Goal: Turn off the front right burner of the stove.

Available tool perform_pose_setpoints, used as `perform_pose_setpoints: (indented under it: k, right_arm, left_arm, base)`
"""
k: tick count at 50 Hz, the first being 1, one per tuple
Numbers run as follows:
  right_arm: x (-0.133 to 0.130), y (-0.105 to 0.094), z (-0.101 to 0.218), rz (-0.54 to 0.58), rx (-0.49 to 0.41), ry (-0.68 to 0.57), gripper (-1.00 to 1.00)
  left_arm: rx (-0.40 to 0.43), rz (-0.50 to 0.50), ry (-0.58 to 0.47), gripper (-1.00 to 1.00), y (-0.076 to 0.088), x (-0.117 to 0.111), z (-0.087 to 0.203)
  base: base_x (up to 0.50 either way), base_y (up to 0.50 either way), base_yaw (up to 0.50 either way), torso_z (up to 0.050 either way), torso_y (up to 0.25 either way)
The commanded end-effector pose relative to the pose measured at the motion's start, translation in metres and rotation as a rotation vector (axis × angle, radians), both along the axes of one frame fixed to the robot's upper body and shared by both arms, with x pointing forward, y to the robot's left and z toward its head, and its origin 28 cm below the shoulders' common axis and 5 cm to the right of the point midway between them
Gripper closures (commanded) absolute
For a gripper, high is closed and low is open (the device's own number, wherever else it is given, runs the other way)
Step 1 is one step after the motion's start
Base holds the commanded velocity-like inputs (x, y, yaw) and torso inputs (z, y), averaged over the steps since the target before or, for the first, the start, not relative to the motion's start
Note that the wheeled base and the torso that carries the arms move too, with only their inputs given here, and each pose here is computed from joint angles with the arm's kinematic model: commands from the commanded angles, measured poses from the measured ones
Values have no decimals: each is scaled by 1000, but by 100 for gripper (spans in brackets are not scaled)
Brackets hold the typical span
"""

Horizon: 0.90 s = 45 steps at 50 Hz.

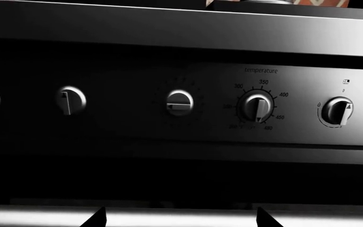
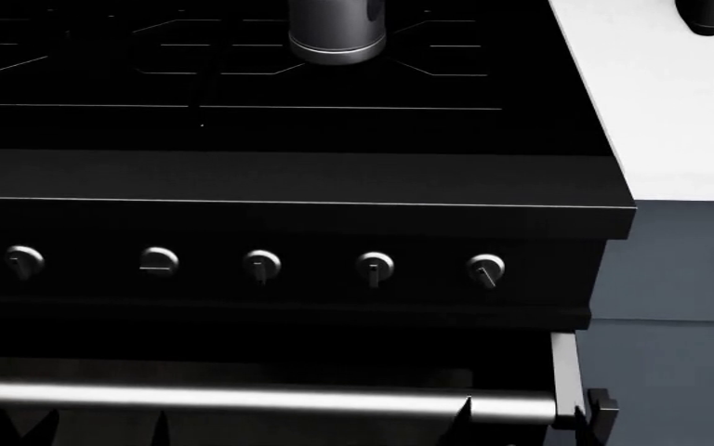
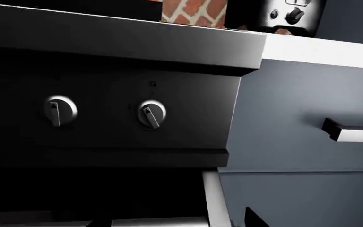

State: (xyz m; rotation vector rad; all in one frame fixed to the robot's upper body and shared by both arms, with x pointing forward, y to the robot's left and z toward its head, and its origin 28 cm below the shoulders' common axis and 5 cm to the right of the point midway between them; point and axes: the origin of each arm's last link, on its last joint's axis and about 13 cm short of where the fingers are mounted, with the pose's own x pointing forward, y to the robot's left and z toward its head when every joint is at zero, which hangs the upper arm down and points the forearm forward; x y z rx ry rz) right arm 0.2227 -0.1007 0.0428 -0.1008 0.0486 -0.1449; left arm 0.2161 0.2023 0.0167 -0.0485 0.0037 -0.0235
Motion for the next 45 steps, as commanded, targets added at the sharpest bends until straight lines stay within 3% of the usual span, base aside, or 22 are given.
perform_pose_setpoints:
  k: [1,10,24,31,45]
  right_arm:
    - [11,-3,36,-16,-39,-88,-100]
    - [24,-3,52,14,-74,-104,-100]
    - [65,1,67,96,-135,-67,-100]
    - [77,7,59,110,-101,-14,-100]
    - [91,10,53,107,-135,13,-100]
  left_arm:
    - [-5,2,1,-100,1,0,0]
    - [-6,4,1,-100,2,2,0]
    - [-9,7,5,-100,3,2,-2]
    - [-10,11,5,-100,4,2,-2]
    - [-9,11,6,-100,4,2,-3]
  base:
    - [0,0,0,0,0]
    - [0,0,0,0,0]
    - [0,0,0,0,0]
    - [0,0,0,0,0]
    - [0,0,0,0,0]
